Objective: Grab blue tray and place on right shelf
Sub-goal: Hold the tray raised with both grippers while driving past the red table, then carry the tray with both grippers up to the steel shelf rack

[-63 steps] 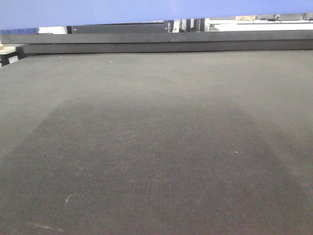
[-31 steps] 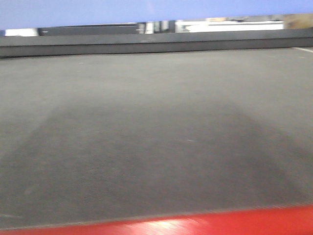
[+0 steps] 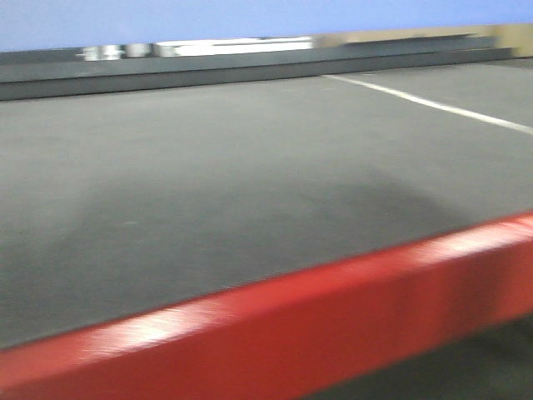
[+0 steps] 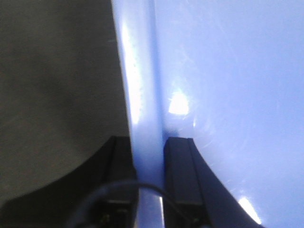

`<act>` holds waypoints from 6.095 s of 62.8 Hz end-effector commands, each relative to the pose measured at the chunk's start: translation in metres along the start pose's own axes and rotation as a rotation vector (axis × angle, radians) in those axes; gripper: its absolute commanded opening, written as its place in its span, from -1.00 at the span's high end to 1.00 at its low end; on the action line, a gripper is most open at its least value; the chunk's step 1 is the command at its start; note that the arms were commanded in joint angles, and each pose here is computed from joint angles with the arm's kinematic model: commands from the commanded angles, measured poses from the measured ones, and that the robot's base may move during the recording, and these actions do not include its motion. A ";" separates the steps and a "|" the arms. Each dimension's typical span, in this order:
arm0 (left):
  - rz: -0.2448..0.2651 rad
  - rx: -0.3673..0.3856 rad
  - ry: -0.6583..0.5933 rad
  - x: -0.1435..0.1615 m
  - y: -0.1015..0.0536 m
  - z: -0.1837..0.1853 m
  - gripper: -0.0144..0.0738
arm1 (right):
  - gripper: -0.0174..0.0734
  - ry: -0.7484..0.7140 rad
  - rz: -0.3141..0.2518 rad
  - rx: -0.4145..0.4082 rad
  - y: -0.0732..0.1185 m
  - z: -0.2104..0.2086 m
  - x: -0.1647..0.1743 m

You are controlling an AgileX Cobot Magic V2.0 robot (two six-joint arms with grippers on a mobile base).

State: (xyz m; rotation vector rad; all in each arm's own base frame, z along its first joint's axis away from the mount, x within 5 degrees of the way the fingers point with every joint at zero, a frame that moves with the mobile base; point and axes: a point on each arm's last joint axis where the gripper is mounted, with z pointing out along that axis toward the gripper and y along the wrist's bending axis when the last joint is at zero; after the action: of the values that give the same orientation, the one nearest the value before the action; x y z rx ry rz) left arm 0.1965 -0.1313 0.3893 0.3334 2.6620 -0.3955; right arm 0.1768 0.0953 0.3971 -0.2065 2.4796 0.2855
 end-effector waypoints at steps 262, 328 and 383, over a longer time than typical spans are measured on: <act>0.034 0.064 -0.041 -0.001 -0.008 -0.014 0.78 | 0.49 -0.132 -0.043 -0.034 0.003 -0.017 -0.012; 0.034 0.065 -0.039 0.000 -0.008 -0.014 0.78 | 0.49 -0.132 -0.043 -0.034 0.003 -0.017 -0.012; 0.034 0.064 -0.037 0.000 -0.008 -0.014 0.78 | 0.49 -0.131 -0.043 -0.033 0.003 -0.017 -0.012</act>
State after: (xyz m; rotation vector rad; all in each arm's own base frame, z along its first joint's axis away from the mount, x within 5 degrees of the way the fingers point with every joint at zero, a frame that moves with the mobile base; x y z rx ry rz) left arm 0.1954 -0.1328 0.3887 0.3325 2.6763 -0.4190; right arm 0.1763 0.0943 0.3971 -0.2119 2.4820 0.2713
